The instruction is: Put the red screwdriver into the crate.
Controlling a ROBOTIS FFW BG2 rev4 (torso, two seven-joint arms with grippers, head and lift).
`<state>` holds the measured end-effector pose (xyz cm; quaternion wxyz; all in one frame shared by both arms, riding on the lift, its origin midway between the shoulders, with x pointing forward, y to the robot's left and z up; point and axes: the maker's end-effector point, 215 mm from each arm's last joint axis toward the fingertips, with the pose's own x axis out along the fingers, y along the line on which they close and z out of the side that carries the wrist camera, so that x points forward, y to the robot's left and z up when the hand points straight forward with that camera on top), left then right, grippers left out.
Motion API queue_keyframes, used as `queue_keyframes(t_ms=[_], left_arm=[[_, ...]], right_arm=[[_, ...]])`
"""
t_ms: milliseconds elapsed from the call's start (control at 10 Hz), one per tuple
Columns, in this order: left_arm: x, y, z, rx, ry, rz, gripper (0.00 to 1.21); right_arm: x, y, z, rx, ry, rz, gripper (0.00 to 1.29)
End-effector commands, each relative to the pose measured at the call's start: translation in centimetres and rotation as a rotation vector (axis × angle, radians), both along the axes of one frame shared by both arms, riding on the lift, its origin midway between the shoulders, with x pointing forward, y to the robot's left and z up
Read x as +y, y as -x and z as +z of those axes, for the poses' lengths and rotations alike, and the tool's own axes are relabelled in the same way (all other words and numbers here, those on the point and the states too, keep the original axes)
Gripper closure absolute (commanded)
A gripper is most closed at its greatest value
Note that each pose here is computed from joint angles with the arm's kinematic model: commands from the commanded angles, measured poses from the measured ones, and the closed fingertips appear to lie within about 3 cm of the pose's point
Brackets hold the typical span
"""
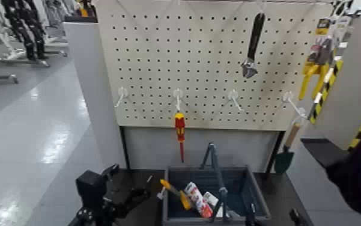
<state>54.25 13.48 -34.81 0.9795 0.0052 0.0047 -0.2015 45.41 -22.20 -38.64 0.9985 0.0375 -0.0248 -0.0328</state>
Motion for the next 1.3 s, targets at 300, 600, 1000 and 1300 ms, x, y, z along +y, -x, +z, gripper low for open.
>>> queue_keyframes(t_ms=[300,600,1000,1300], left_arm=[[-2.3,-3.2,1.1,0.04,-0.018,-0.155,0.11],[-4.6,-5.1,2.0,0.047,-0.023,-0.256,0.11],[-7.0,-7.6,3.9,0.028,-0.061,-0.345,0.11],[-9.0,-8.7,4.4,0.031,-0.075,-0.416,0.11]], right_arm=[[0.3,-0.1,0.0,-0.001,-0.008,0.003,0.13],[0.5,-0.3,0.0,-0.002,-0.012,0.009,0.13],[0.7,-0.5,0.3,-0.011,-0.016,0.012,0.13],[0.8,-0.7,0.4,-0.016,-0.019,0.015,0.13]])
